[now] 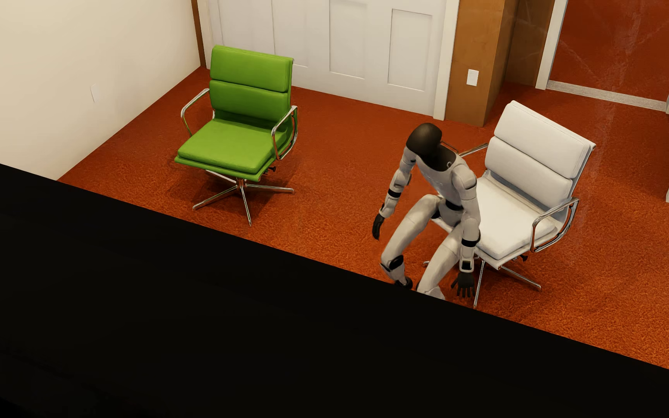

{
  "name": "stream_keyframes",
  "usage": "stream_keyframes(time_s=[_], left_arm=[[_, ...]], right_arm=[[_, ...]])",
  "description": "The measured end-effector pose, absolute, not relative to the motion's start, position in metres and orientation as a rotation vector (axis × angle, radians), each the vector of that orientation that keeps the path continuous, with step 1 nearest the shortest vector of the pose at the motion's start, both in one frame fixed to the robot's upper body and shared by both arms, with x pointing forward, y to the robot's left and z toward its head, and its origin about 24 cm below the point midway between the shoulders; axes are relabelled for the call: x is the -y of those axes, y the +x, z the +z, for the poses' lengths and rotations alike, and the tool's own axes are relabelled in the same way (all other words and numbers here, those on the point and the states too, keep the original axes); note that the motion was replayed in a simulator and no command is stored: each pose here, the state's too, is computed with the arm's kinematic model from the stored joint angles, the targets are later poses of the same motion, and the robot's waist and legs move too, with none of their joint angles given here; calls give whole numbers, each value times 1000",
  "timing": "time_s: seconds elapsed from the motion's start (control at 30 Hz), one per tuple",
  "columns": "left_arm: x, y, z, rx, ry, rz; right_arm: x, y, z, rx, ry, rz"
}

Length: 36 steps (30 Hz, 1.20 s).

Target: Get off of the chair

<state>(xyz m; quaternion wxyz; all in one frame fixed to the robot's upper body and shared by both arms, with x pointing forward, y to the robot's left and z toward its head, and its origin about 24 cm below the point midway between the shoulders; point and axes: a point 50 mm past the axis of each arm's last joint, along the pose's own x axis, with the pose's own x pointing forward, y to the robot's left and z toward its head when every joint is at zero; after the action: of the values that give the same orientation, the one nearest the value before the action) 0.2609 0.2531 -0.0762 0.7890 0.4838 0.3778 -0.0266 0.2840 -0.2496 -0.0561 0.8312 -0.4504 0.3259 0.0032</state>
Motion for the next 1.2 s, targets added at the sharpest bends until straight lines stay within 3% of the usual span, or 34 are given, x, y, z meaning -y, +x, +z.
stream_keyframes(time_s=[0.2,0.37,0.57,0.67,0.8,1.03,1.2], left_arm=[[-275,156,-130,-1116,974,-160],[-299,100,-139,-1294,910,-61],[-301,109,-136,-1262,867,-4],[-304,116,-131,-1194,857,59],[-299,114,-134,-1184,802,120],[-279,78,-152,-1325,682,80],[-301,35,-150,-1464,679,140]], right_arm=[[290,195,-103,-970,-963,55],[303,171,-110,-1057,-933,30],[316,156,-112,-1132,-944,23],[306,154,-118,-1133,-930,55],[308,156,-116,-1113,-1024,107],[325,175,-97,-1039,-1080,37],[313,165,-109,-1071,-1044,72]])
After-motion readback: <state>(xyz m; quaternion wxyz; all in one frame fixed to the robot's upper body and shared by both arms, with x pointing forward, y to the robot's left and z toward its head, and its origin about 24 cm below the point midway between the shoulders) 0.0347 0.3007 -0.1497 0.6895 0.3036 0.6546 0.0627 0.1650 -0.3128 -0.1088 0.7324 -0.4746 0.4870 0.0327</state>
